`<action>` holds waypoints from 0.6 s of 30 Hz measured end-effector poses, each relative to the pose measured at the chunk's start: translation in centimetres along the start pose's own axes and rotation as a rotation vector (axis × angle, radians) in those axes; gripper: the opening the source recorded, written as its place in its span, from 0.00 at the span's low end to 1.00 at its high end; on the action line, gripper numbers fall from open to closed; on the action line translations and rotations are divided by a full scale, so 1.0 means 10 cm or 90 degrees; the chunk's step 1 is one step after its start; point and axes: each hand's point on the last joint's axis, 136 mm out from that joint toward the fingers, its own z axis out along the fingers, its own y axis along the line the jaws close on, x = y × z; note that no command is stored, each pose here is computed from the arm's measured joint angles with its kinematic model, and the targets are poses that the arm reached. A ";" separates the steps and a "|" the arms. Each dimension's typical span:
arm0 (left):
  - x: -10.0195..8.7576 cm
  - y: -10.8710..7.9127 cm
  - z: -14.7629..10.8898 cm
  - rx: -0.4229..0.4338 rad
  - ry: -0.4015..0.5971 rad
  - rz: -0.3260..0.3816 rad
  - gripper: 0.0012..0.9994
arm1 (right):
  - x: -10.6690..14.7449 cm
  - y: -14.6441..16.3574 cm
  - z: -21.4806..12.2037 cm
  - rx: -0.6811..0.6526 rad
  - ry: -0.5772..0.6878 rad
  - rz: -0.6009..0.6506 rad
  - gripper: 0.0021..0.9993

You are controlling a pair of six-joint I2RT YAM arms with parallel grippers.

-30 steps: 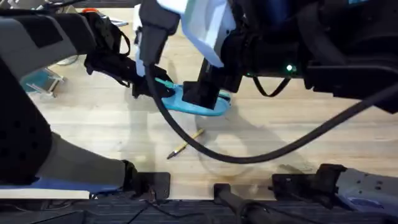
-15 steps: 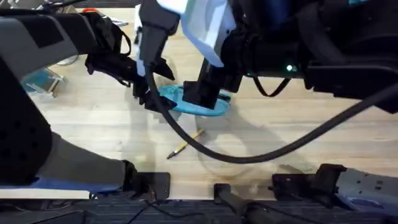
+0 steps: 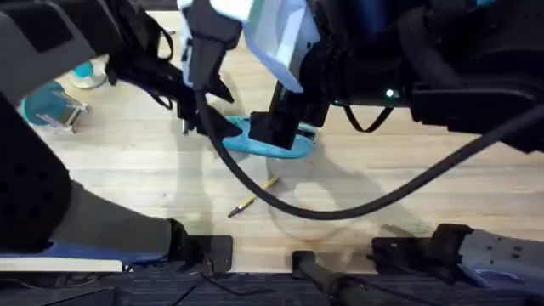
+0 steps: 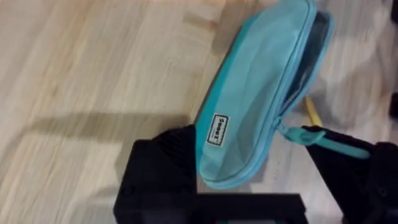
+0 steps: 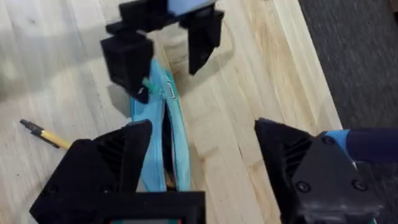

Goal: Unzip the bag, pick up the pens from the table one at a time and place them inside, then zip the bag closed.

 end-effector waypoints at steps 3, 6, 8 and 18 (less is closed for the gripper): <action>-0.08 0.04 -0.12 -0.012 0.013 -0.031 1.00 | 0.00 0.00 0.00 0.000 0.000 0.003 1.00; -0.16 0.08 -0.33 -0.042 0.058 -0.102 1.00 | 0.00 0.00 0.00 0.000 0.000 0.003 1.00; -0.18 0.10 -0.41 -0.058 0.076 -0.129 1.00 | 0.00 0.00 0.00 0.000 0.000 0.003 1.00; -0.34 0.01 -0.75 -0.088 0.116 -0.199 1.00 | 0.07 -0.12 0.00 0.015 0.009 0.019 1.00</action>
